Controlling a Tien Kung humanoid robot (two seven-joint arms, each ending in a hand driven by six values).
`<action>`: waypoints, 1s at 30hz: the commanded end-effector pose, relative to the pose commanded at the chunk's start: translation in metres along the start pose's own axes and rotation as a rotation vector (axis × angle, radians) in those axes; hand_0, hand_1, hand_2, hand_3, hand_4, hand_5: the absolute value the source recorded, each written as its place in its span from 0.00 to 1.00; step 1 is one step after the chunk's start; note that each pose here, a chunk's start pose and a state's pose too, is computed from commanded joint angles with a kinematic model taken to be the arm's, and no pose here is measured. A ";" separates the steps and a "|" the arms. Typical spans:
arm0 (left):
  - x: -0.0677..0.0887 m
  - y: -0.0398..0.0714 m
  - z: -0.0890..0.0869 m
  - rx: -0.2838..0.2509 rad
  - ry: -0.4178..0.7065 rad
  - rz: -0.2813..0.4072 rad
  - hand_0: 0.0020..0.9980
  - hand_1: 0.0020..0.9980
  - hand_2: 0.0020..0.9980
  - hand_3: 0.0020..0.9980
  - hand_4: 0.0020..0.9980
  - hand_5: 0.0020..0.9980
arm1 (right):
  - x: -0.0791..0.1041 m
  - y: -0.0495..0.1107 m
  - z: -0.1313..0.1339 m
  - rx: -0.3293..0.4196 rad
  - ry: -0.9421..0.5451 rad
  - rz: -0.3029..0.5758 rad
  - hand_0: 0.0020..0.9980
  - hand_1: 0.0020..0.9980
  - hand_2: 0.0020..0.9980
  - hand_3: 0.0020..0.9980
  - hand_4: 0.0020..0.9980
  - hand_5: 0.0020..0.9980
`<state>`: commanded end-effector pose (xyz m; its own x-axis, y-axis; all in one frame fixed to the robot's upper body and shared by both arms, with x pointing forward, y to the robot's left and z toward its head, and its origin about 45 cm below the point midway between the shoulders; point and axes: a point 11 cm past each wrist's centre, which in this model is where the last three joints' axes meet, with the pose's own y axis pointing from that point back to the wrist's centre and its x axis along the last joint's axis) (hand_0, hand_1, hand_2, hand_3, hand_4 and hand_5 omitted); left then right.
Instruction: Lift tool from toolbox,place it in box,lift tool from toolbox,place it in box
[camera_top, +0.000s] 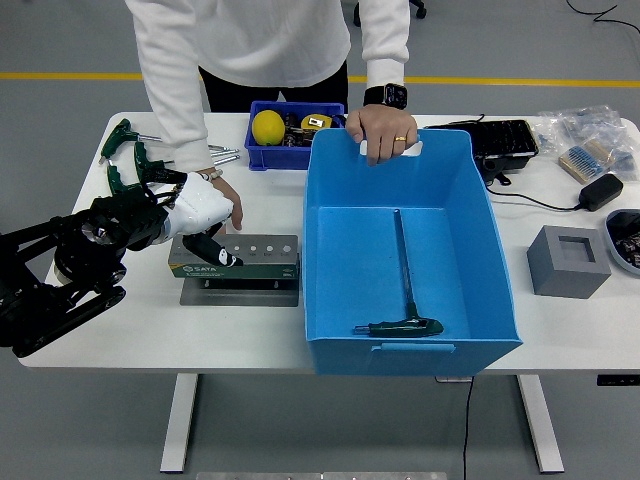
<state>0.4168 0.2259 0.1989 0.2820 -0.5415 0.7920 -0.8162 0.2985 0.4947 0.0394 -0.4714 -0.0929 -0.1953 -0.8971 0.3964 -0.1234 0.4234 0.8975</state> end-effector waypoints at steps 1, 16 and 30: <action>0.000 0.000 0.000 0.000 -0.001 -0.002 0.85 0.43 0.37 0.30 0.93 0.97 | 0.000 0.000 0.000 -0.001 0.000 0.000 0.76 0.70 0.73 0.71 0.97 0.83; 0.002 -0.001 0.002 -0.011 -0.008 0.006 0.78 0.28 0.24 0.18 0.93 0.98 | 0.000 0.000 0.001 -0.002 -0.008 0.001 0.76 0.69 0.73 0.71 0.97 0.84; 0.004 -0.001 0.000 -0.022 -0.004 0.033 0.70 0.18 0.16 0.12 0.93 0.98 | 0.000 0.000 0.001 -0.002 -0.011 0.000 0.76 0.69 0.73 0.71 0.97 0.84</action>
<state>0.4184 0.2230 0.2017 0.2528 -0.5341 0.8067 -0.8138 0.3336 0.4759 0.0380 -0.4715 -0.0930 -0.2061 -0.8954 0.3947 -0.1212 0.4236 0.8977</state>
